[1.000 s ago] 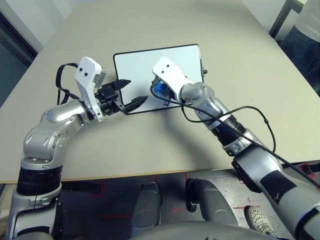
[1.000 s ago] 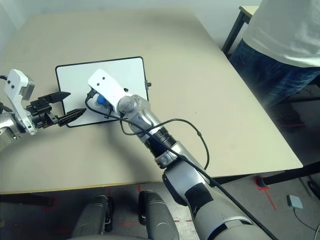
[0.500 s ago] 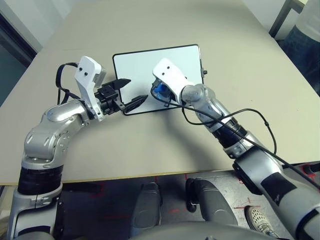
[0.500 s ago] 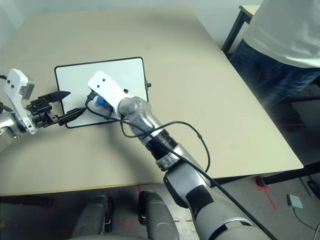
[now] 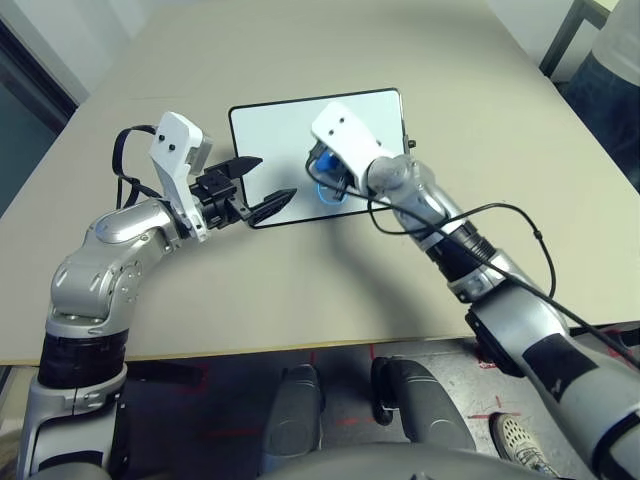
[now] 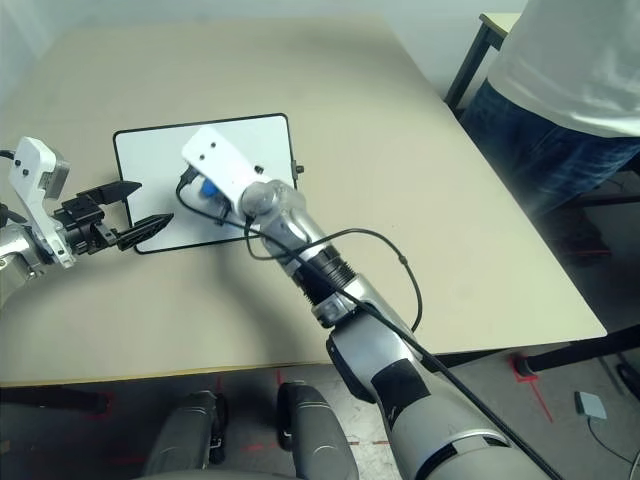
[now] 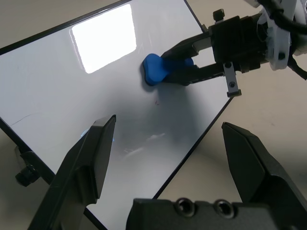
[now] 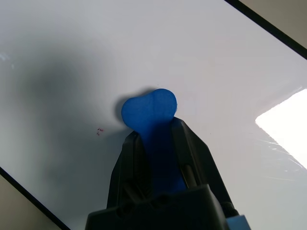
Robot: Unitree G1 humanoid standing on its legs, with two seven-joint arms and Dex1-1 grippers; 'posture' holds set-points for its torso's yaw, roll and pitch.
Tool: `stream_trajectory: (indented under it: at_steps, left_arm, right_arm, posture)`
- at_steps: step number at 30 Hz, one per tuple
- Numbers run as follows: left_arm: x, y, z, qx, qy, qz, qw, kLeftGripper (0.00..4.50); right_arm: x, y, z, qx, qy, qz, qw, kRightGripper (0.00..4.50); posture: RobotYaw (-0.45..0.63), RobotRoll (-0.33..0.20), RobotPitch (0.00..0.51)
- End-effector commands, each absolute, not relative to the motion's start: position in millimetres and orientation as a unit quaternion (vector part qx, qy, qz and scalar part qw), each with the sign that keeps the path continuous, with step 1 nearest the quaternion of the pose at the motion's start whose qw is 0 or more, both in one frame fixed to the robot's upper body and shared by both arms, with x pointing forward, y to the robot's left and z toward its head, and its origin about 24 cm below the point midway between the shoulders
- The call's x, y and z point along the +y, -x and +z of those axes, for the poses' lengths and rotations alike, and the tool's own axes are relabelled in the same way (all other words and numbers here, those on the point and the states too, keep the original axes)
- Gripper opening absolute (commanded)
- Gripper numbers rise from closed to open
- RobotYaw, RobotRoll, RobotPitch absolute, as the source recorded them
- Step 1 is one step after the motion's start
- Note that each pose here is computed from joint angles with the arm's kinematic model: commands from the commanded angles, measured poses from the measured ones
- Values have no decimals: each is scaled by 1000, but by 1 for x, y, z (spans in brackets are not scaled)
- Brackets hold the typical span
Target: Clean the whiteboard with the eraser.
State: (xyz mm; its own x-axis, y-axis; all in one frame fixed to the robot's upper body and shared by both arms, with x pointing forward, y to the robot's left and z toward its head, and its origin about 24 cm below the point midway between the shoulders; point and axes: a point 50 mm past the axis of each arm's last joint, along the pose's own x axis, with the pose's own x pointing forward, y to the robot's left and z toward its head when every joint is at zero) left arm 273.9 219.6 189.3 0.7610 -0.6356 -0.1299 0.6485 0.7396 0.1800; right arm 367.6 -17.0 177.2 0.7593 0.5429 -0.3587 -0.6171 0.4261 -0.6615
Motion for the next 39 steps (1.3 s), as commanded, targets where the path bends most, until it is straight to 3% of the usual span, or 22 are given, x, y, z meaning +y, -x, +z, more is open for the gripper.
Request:
stream_trajectory:
  at_steps: [1,13,19,27,39]
  left_arm:
    - [218,-275,187,34,-109,-348,930,4500]
    - [217,-274,186,35,-105,-348,931,4500]
    - [217,-274,185,35,-104,-347,932,4500]
    - [216,-274,184,34,-102,-348,931,4500]
    - [217,-273,183,34,-102,-344,933,4500]
  right_arm:
    - [-29,-368,150,106,405,339,842,798]
    - [-14,-340,121,136,413,432,790,798]
    - [-16,-343,122,129,412,425,796,798]
    - [-8,-363,160,43,387,375,841,798]
    - [-9,-344,124,112,421,436,788,798]
  posture:
    - [156,0,146]
    - [158,0,150]
    - [161,0,151]
    - [160,0,150]
    - [168,0,149]
